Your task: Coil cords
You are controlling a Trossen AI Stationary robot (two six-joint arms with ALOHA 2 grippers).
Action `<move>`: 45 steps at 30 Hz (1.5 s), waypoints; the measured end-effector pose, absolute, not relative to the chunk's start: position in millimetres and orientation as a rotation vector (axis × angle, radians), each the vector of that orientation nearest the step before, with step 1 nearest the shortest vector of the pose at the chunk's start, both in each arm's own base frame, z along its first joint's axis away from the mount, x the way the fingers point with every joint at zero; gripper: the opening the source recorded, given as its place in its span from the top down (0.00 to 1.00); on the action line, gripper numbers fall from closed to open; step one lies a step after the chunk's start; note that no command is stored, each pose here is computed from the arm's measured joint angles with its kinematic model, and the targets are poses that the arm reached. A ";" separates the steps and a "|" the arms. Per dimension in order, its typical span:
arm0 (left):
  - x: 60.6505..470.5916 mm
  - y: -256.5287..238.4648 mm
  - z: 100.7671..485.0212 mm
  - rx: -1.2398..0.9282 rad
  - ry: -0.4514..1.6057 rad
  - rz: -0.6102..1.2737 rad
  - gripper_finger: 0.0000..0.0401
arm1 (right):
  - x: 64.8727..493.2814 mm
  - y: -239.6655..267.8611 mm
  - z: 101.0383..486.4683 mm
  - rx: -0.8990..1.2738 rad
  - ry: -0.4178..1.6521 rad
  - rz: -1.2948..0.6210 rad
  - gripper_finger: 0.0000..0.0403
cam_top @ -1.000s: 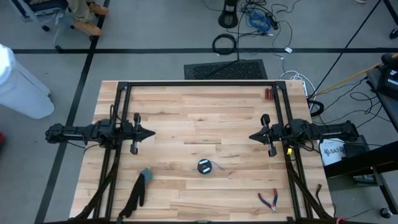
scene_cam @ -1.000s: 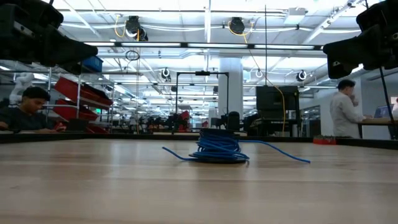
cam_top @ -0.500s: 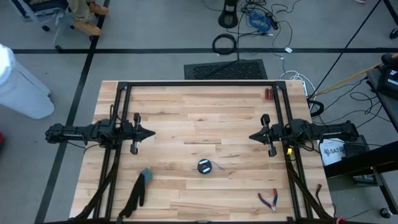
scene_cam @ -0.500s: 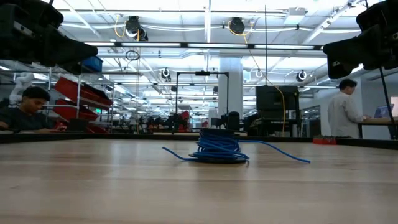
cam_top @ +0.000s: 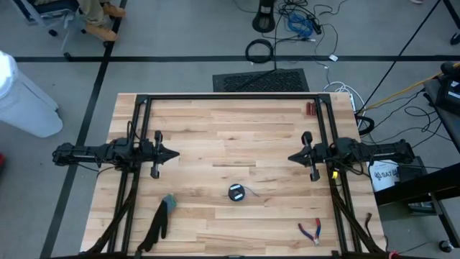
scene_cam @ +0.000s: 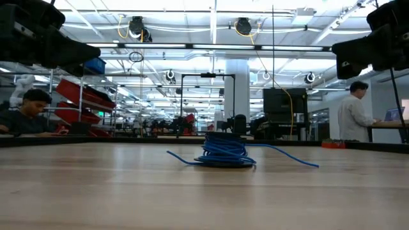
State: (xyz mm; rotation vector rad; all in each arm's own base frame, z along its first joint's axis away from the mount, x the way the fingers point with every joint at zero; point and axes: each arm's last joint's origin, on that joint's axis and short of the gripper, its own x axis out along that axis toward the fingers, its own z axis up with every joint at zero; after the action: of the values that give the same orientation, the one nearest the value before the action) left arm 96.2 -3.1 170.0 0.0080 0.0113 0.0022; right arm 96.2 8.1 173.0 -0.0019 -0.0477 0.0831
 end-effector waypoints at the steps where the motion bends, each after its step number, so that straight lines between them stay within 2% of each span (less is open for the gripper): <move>1: 96.2 -3.1 169.9 0.008 0.012 0.003 0.97 | 96.1 8.1 175.0 -0.011 -0.069 0.083 1.00; 6: 96.2 -3.1 170.0 0.008 0.012 0.002 0.97 | 91.7 7.8 200.2 -0.019 -0.104 0.082 1.00; 13: 96.2 -3.1 170.0 0.008 0.012 0.002 0.97 | 91.2 7.5 269.5 -0.057 -0.071 0.074 1.00; 20: 96.2 -3.1 170.0 0.006 0.011 0.003 0.97 | 110.2 9.1 350.8 -0.053 -0.120 0.073 1.00; 24: 96.2 -3.1 170.1 0.006 0.010 0.002 0.97 | 128.6 11.0 376.8 -0.050 -0.113 0.083 1.00; 32: 96.1 -3.1 172.5 -0.048 -0.011 0.002 0.97 | 174.7 18.7 353.1 0.004 0.113 0.107 1.00; 37: 96.1 -3.1 172.8 -0.049 -0.013 0.003 0.97 | 192.2 41.0 333.3 0.027 0.148 0.197 1.00; 45: 91.6 -2.9 197.4 0.000 -0.075 0.004 0.97 | 203.6 74.5 292.4 0.078 0.275 0.084 1.00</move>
State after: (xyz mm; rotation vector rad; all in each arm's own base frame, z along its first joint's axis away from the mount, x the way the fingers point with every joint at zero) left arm 91.6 -2.9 197.4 -0.0005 -0.0746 0.0036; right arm 203.6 74.5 292.4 0.0780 0.2749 0.0843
